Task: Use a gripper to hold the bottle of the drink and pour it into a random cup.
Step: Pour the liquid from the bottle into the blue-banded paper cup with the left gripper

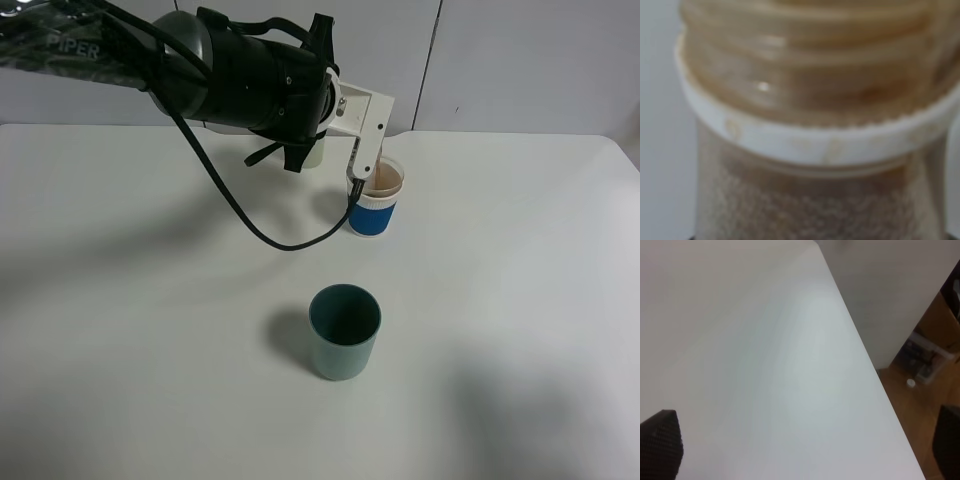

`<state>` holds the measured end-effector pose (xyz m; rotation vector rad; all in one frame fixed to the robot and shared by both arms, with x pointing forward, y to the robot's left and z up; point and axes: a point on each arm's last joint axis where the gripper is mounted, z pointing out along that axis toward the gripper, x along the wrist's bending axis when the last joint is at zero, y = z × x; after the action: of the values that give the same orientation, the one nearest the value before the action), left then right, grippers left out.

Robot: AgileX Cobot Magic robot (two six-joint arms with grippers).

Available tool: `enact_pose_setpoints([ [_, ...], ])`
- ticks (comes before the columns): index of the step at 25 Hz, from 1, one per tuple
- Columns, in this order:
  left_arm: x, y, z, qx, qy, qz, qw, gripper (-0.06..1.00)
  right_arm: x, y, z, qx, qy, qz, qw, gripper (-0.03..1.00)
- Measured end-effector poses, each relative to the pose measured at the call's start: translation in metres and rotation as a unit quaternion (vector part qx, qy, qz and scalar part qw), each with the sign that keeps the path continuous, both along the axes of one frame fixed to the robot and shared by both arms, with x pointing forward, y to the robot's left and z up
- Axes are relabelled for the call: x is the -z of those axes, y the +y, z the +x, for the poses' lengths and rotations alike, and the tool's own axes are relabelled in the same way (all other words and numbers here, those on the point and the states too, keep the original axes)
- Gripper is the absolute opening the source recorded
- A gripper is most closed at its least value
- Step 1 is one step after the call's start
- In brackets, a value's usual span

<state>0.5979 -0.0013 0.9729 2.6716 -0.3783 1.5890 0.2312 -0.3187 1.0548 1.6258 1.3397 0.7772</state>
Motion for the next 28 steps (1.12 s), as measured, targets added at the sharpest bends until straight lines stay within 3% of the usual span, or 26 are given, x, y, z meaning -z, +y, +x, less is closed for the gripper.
enact_pose_setpoints([
  [28,-0.0048,-0.0034,-0.0012,0.011,-0.025,0.026,0.999,0.34,0.0000,0.0000,0.0000,0.000,0.000,0.000,1.000,1.00],
])
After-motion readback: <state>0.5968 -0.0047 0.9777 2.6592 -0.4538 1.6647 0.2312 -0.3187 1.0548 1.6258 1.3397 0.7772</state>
